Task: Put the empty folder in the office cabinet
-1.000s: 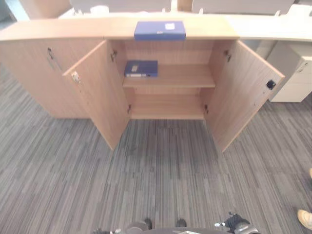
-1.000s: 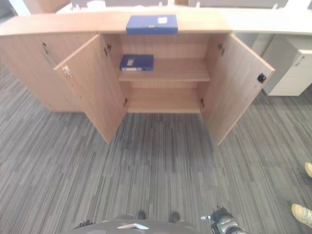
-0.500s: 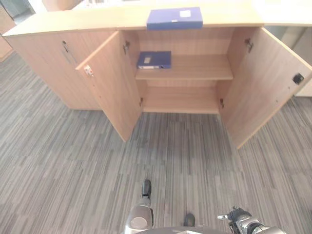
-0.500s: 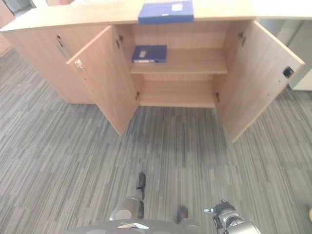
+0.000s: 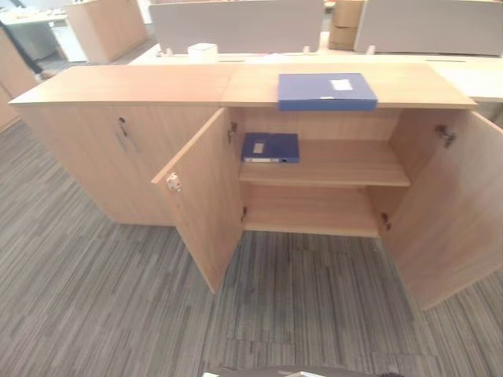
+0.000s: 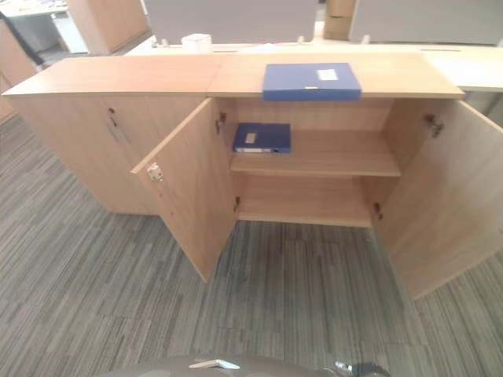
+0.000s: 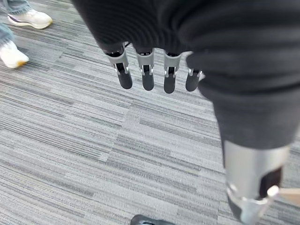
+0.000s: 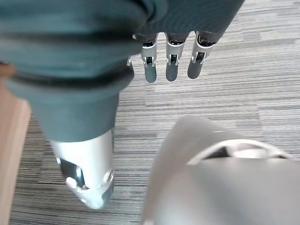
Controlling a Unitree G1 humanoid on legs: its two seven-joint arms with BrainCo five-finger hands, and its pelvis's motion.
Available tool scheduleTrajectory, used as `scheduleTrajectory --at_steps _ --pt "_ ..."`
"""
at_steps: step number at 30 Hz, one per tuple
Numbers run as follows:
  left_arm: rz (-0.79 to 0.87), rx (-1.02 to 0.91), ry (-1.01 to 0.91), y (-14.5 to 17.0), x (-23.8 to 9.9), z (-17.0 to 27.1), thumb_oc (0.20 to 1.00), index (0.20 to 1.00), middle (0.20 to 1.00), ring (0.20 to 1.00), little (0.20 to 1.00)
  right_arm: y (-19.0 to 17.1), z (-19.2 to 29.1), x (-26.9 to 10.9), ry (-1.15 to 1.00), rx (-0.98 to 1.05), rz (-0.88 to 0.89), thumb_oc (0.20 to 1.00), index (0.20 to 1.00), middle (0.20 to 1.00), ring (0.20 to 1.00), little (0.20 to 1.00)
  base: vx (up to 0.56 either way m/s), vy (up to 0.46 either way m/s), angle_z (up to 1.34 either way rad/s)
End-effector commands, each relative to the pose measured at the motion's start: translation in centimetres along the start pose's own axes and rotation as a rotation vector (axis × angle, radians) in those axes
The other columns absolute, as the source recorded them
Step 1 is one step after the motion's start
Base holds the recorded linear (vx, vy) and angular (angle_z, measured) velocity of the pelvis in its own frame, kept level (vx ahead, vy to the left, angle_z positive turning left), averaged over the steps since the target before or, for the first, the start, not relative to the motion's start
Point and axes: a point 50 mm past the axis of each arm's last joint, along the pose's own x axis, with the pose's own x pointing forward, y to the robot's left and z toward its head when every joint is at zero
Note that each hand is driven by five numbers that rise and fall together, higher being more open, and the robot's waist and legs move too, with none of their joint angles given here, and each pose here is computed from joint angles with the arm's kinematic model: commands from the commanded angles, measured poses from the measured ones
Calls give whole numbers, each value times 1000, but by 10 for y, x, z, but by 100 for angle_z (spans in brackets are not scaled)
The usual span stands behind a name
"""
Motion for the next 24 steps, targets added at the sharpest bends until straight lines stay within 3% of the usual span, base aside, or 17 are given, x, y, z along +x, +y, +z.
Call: scheduleTrajectory --at_steps 1,11,24 --pt "65 -6 -2 19 -1 -2 1000 1000 1000 1000 1000 -24 40 -3 -130 102 -68 1000 1000 1000 1000 1000 313 -230 33" --pt "107 36 83 26 -4 -26 1000 1000 1000 1000 1000 -25 2 -1 -39 223 -74 1000 1000 1000 1000 1000 388 -261 44" --pt "64 19 34 18 -2 -16 1000 1000 1000 1000 1000 -43 18 -4 -95 185 -142 1000 1000 1000 1000 1000 174 -243 -10"
